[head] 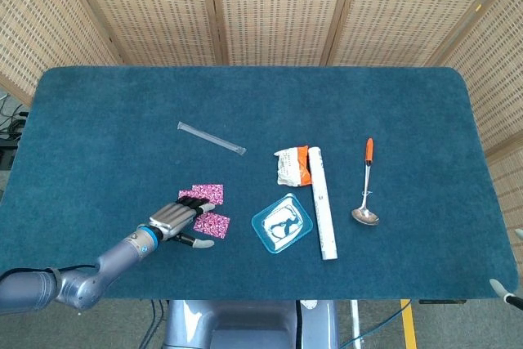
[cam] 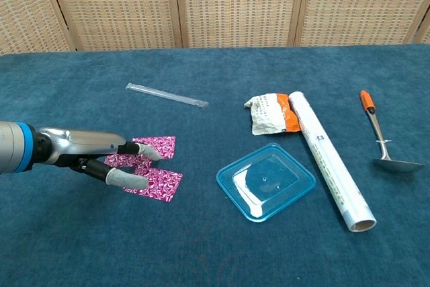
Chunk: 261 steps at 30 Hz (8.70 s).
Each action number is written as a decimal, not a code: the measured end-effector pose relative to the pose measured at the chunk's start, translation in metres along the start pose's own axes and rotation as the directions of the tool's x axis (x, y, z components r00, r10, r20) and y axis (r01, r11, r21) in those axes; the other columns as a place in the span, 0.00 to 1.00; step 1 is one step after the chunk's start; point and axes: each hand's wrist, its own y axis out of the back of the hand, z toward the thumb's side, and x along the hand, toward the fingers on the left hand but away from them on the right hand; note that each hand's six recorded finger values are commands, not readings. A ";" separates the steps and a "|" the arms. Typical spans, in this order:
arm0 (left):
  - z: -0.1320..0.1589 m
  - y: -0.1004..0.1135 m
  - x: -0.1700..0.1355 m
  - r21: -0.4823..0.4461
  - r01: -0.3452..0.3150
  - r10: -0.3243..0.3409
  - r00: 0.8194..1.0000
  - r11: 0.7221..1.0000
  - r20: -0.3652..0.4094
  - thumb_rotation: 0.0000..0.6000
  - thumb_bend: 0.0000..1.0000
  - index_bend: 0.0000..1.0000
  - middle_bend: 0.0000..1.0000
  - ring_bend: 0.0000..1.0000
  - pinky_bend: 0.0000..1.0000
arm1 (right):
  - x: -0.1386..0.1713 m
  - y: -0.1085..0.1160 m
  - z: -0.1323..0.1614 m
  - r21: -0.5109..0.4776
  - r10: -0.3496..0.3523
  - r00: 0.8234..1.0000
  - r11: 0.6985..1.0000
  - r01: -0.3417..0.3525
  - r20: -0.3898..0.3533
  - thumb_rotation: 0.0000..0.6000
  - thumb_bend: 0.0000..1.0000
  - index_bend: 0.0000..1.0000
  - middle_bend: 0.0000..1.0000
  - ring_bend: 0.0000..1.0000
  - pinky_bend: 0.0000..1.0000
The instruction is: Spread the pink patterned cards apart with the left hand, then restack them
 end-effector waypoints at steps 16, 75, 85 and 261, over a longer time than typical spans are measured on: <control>-0.029 -0.006 -0.017 -0.009 0.000 -0.001 0.998 1.000 -0.057 0.15 0.00 0.03 0.00 0.00 0.00 | -0.001 0.000 0.004 0.003 0.001 1.000 1.000 -0.001 -0.009 1.00 0.00 0.18 0.24 0.01 0.00; -0.001 0.062 0.036 0.250 -0.360 0.411 0.892 0.899 -0.191 0.87 0.15 0.31 0.00 0.00 0.00 | -0.001 -0.001 0.000 -0.007 0.003 1.000 1.000 -0.003 -0.002 1.00 0.00 0.18 0.24 0.01 0.00; 0.010 0.059 0.048 0.246 -0.353 0.403 0.895 0.902 -0.192 0.87 0.17 0.31 0.00 0.00 0.00 | 0.000 0.000 -0.003 -0.004 0.001 1.000 1.000 -0.001 0.007 1.00 0.00 0.18 0.24 0.01 0.00; -0.051 0.014 0.010 0.218 -0.272 0.333 0.883 0.938 -0.332 0.88 0.24 0.29 0.00 0.00 0.00 | 0.006 0.001 -0.010 -0.016 -0.007 1.000 1.000 0.008 0.022 1.00 0.00 0.18 0.25 0.01 0.00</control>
